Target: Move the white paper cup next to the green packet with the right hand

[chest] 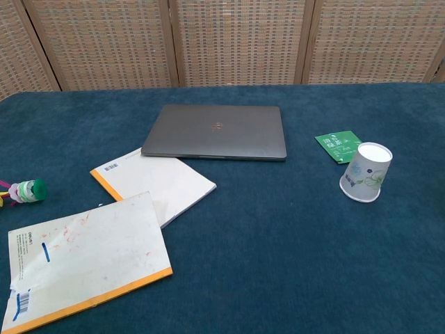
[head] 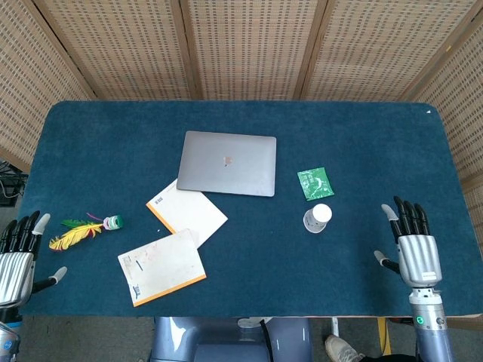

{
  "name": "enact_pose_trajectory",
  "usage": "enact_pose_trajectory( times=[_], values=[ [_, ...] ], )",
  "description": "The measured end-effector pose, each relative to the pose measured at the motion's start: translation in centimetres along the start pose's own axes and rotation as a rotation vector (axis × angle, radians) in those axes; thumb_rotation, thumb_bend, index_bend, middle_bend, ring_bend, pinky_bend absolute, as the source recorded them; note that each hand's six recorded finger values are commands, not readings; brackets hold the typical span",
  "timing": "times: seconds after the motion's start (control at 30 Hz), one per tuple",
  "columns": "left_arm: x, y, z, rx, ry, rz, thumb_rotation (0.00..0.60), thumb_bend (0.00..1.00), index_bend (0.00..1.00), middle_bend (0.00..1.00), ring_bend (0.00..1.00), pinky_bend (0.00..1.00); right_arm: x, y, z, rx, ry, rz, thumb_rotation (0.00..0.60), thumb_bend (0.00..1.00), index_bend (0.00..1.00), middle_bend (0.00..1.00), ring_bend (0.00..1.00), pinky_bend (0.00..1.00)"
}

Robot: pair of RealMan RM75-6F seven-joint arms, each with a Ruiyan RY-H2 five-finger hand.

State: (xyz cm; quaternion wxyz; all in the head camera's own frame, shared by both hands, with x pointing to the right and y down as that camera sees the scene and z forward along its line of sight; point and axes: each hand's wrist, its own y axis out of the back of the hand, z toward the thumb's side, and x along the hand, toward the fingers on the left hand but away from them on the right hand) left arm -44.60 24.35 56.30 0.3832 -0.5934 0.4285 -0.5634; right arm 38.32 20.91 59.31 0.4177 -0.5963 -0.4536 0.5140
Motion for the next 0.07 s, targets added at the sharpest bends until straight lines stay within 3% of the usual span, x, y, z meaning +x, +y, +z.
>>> enact_pose_trajectory(
  times=[0.07],
  values=[
    [-0.07, 0.04, 0.0, 0.001, 0.002, 0.001, 0.6, 0.1, 0.0, 0.0, 0.0, 0.0, 0.41, 0.27, 0.14, -0.005, 0.003, 0.004, 0.6, 0.17, 0.0, 0.0, 0.0, 0.0]
  ],
)
